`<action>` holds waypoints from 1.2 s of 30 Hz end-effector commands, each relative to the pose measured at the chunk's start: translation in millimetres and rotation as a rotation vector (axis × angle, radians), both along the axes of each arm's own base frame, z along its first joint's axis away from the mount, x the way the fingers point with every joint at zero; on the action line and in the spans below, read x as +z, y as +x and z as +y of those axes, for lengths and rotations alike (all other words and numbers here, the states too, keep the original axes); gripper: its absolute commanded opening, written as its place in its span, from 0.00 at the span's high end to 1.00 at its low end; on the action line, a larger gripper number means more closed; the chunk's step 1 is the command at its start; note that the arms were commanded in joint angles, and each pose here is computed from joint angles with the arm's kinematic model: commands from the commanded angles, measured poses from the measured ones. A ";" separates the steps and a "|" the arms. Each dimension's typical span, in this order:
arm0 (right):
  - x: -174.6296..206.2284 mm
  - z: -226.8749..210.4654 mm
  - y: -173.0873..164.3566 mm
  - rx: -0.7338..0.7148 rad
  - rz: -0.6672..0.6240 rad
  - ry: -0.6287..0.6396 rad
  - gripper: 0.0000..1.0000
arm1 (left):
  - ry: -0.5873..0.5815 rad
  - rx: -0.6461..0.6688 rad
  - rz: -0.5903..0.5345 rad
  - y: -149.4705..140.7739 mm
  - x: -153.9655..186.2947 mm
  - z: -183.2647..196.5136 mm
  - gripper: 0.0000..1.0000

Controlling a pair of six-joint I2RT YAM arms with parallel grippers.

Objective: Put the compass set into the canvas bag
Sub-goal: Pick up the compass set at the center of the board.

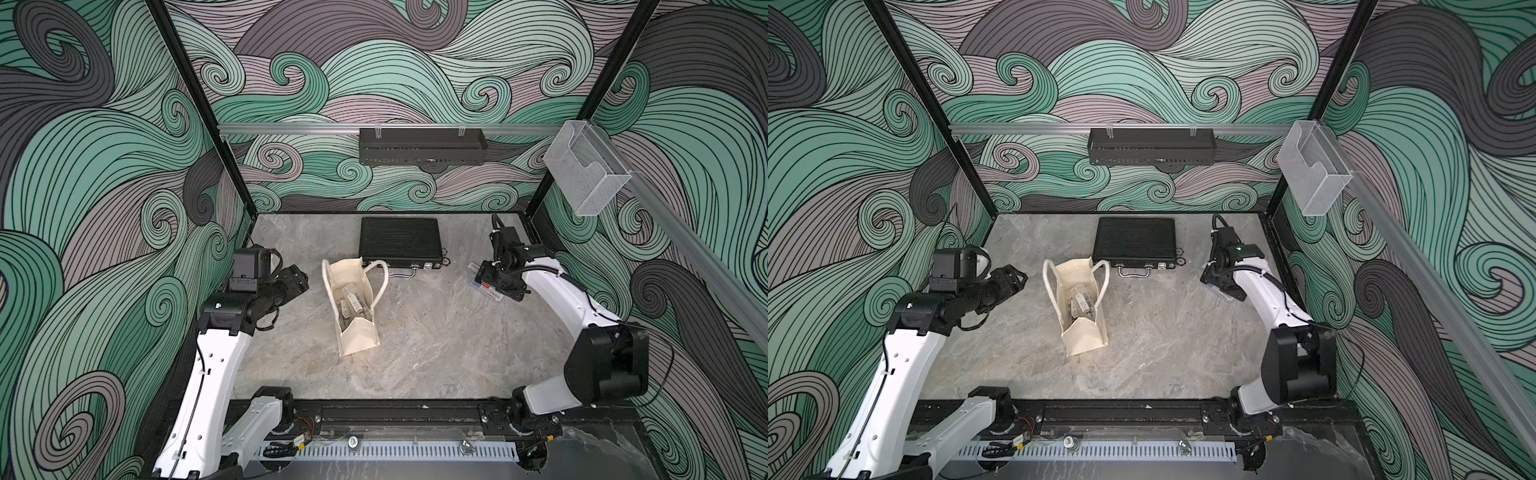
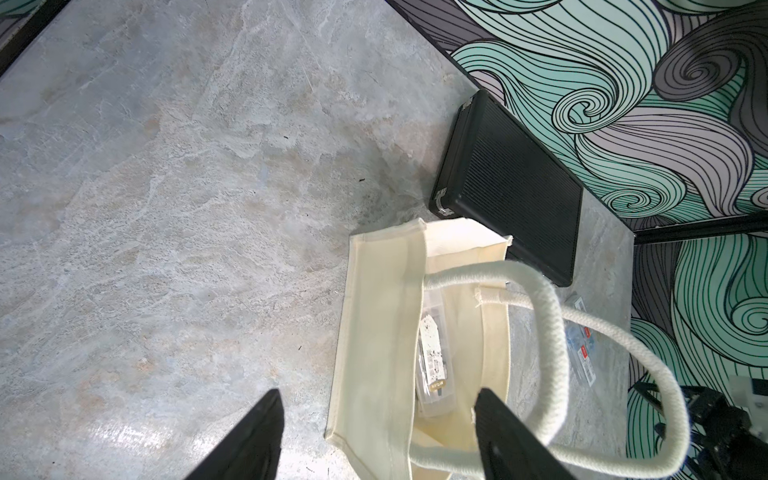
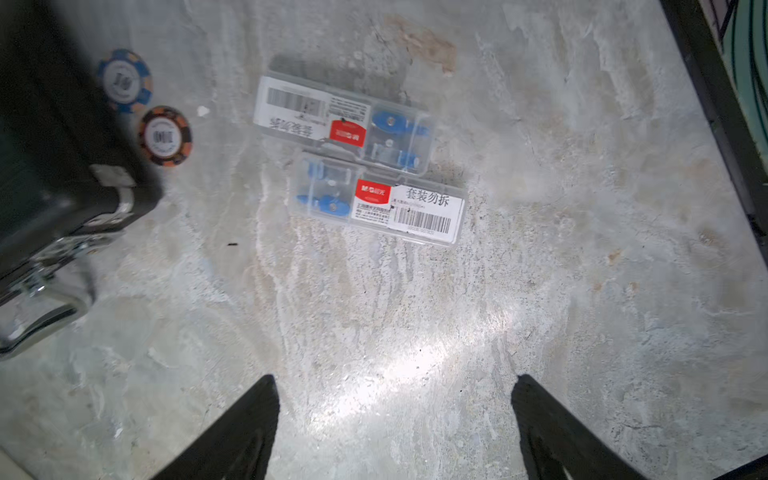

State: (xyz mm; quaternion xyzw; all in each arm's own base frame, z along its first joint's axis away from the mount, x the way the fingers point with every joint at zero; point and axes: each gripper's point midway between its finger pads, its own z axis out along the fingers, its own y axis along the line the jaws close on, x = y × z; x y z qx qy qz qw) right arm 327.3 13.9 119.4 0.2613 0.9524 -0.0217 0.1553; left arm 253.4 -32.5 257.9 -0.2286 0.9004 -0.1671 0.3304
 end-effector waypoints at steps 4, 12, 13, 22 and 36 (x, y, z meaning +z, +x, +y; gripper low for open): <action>-39.2 -11.1 15.2 -0.209 0.010 0.130 0.08 | -0.001 -0.001 -0.008 0.9 0.7 -1.3 0.26; -60.3 -15.1 33.5 -0.319 0.049 0.160 0.08 | -0.013 0.020 0.009 1.4 -2.1 -0.3 0.26; -62.3 -16.2 35.0 -0.335 0.054 0.167 0.08 | -0.014 0.020 0.009 1.0 -2.3 -0.6 0.26; -67.4 -22.6 58.3 -0.329 0.069 0.174 0.07 | 0.002 0.026 0.018 -4.6 -4.8 2.3 0.26; -69.7 -0.7 66.8 0.378 0.172 0.124 0.14 | 0.000 0.022 0.023 -1.8 -8.5 1.4 0.26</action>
